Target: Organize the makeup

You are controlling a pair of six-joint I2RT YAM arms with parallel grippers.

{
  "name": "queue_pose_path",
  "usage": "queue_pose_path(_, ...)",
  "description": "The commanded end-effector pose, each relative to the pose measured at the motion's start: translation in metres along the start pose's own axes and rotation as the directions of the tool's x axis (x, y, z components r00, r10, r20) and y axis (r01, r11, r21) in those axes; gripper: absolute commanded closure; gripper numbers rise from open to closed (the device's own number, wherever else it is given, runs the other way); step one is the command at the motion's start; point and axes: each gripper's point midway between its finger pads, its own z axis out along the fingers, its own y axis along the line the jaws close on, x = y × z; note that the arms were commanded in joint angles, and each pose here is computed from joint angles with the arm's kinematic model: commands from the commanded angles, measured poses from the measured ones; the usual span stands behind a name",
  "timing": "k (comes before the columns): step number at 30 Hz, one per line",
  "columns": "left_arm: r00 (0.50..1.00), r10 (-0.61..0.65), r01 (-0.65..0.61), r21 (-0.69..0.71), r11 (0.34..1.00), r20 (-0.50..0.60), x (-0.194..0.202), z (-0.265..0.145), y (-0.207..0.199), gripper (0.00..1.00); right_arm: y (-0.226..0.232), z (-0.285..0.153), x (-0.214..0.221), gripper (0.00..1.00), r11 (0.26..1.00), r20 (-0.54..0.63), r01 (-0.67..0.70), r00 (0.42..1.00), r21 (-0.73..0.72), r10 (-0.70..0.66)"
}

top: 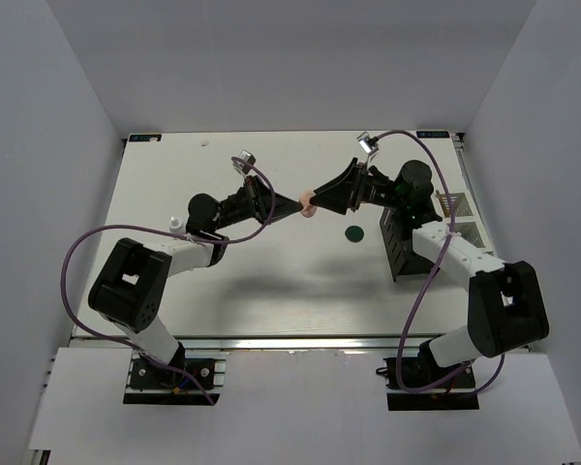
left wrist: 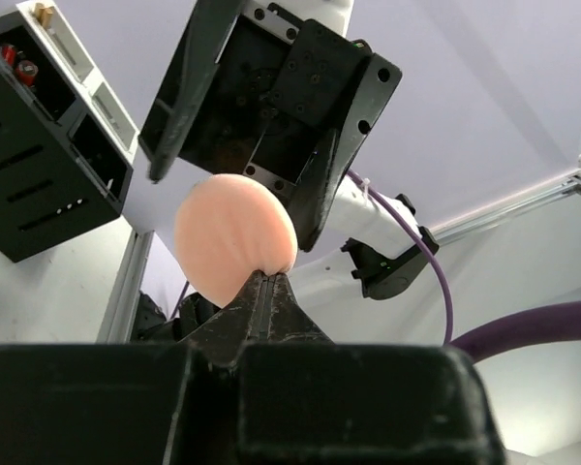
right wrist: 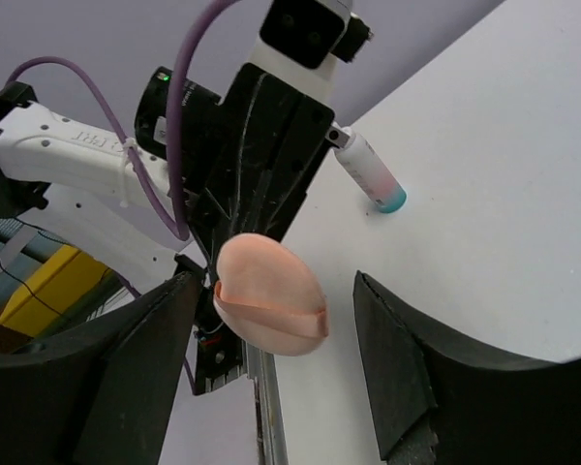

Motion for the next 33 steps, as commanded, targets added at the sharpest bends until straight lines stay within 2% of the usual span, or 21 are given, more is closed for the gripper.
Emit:
queue_pose_path(1, 0.921, 0.383, -0.382, 0.358, 0.852, 0.073, 0.015, -0.01, -0.096, 1.0, 0.027, 0.004, -0.026, 0.3, 0.988, 0.043, 0.115, 0.993, -0.099, -0.111)
queue_pose_path(6, 0.925, 0.371, -0.373, 0.363, 0.854, 0.076, 0.012, -0.007, -0.096, 1.0, 0.021, 0.005, -0.022, 0.44, 0.991, 0.031, 0.097, 0.995, -0.097, -0.095)
queue_pose_path(14, 0.928, 0.364, -0.366, 0.368, 0.855, 0.077, 0.011, -0.005, -0.097, 1.0, 0.014, 0.006, -0.017, 0.47, 0.991, 0.019, 0.09, 0.996, -0.095, -0.089)
queue_pose_path(17, 0.931, 0.357, -0.359, 0.362, 0.86, 0.075, 0.013, -0.007, -0.095, 1.0, 0.019, 0.007, -0.019, 0.66, 0.988, 0.023, 0.104, 0.994, -0.115, -0.102)
queue_pose_path(18, 0.932, 0.353, -0.356, 0.361, 0.862, 0.075, 0.013, -0.007, -0.094, 1.0, 0.019, 0.006, -0.019, 0.76, 0.987, 0.021, 0.108, 0.994, -0.121, -0.106)
queue_pose_path(21, 0.936, 0.344, -0.348, 0.357, 0.867, 0.076, 0.012, -0.007, -0.093, 1.0, 0.026, 0.005, -0.022, 0.92, 0.983, 0.029, 0.114, 0.993, -0.141, -0.111)
queue_pose_path(24, 0.935, 0.345, -0.349, 0.36, 0.865, 0.079, 0.012, -0.006, -0.094, 1.0, 0.028, 0.004, -0.023, 1.0, 0.982, 0.033, 0.121, 0.993, -0.142, -0.118)
queue_pose_path(33, 0.941, 0.332, -0.336, 0.34, 0.879, 0.071, 0.01, -0.005, -0.088, 0.99, 0.028, -0.011, -0.037, 1.0, 0.982, 0.069, 0.168, 0.984, -0.087, -0.163)
